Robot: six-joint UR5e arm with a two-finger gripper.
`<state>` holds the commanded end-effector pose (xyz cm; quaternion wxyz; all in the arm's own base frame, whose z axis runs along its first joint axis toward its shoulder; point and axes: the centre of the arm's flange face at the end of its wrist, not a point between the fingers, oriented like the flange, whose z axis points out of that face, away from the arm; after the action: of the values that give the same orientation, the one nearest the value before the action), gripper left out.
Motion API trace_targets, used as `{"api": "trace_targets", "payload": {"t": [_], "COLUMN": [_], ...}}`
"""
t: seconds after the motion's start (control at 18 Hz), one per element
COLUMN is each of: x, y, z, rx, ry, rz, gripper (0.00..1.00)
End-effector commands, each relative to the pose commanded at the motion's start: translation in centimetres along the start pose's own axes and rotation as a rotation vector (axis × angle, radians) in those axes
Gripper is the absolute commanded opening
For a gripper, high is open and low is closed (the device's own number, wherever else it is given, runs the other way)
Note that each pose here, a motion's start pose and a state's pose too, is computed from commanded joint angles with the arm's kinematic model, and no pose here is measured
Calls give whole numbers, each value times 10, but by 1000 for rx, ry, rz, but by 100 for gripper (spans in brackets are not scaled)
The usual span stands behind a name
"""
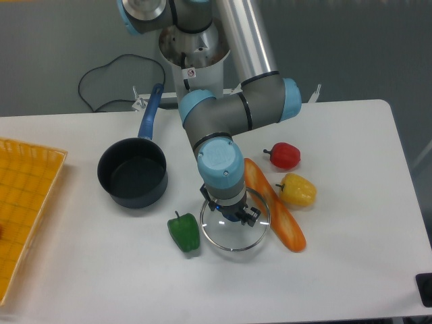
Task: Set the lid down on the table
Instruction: 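Lower the glass lid onto the table between the green pepper and baguette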
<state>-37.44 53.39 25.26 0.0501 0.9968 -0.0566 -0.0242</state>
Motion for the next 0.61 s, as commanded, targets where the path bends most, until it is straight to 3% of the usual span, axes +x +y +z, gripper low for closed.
{"api": "trace_targets", "payload": {"t": [0.61], "x": [15], "y": [-14], "z": [2], "rx": [-2], "ry": [4], "rz": [-24], "gripper": [58]}}
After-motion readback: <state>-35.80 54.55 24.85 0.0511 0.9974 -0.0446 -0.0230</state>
